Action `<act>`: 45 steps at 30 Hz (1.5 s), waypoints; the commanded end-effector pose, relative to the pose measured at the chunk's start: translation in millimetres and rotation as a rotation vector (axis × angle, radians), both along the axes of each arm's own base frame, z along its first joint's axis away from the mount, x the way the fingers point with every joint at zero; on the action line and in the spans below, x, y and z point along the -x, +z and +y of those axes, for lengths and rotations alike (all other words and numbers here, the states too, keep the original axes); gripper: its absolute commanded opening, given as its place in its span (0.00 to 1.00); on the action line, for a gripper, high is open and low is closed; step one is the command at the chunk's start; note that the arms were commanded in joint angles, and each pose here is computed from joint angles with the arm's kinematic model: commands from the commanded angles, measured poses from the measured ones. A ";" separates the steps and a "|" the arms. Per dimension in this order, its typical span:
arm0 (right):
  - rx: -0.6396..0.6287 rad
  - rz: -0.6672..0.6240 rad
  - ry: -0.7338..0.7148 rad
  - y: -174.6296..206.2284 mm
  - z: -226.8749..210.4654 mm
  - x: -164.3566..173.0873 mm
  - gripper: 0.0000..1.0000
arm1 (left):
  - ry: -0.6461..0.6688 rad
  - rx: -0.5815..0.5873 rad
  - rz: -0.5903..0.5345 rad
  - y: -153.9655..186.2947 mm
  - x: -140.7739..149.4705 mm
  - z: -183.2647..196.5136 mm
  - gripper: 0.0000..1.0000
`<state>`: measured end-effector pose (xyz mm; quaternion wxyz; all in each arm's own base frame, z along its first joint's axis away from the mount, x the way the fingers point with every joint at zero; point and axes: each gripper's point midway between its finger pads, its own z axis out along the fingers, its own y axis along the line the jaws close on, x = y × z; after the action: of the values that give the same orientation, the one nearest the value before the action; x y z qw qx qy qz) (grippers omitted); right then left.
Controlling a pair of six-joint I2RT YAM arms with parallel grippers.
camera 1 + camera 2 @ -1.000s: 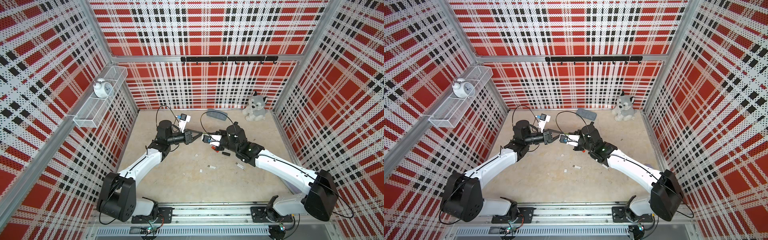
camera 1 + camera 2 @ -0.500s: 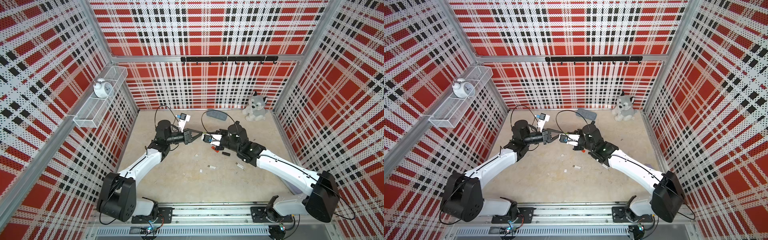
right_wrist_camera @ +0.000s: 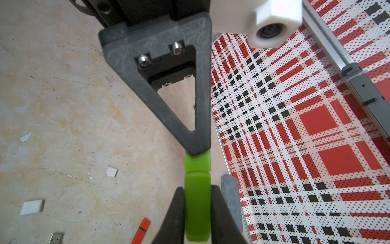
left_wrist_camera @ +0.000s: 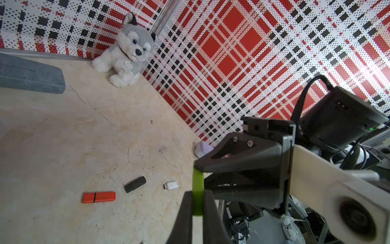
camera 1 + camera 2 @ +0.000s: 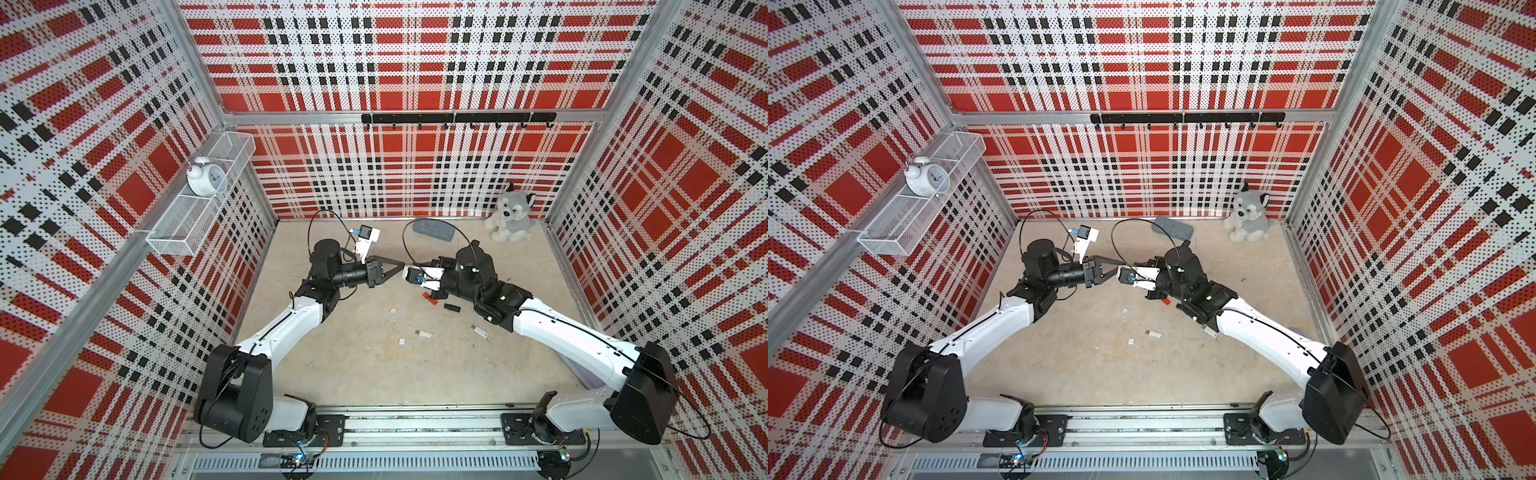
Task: Close the usb drive cover
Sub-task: Close the cover of the USB drive.
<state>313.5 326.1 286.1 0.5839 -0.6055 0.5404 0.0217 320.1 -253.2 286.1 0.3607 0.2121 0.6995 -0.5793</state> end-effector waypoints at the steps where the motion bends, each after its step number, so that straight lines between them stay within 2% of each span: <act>1: -0.164 -0.093 0.138 54.0 32.5 18.2 0.03 | -0.045 -0.003 0.009 -2.3 6.8 -21.9 0.06; 6: -0.099 -0.119 0.179 45.1 35.1 23.9 0.02 | -0.116 0.005 0.057 -6.8 11.8 -29.1 0.07; 11: -0.134 -0.111 0.257 51.6 39.0 40.1 0.02 | -0.128 0.007 0.047 -4.4 12.4 -30.8 0.07; 15: -0.115 -0.107 0.274 48.7 37.7 43.7 0.01 | -0.157 0.010 0.056 -4.4 17.4 -31.2 0.07; 20: -0.122 -0.096 0.270 53.3 38.4 42.3 0.02 | -0.186 0.008 0.076 -9.9 21.1 -32.9 0.08; 35: -0.198 -0.052 0.288 63.0 41.4 44.2 0.00 | -0.206 0.018 0.030 5.0 23.4 -37.8 0.06; 41: -0.127 -0.059 0.286 49.5 47.8 38.3 0.01 | -0.232 0.021 0.045 5.0 26.1 -41.3 0.07; 45: -0.102 -0.065 0.239 42.4 42.3 32.7 0.00 | -0.182 0.018 0.034 6.2 19.4 -35.4 0.07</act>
<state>320.1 321.2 288.3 0.5703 -0.6092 0.5507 0.0163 326.4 -264.3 288.0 0.3316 0.2171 0.6976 -0.5969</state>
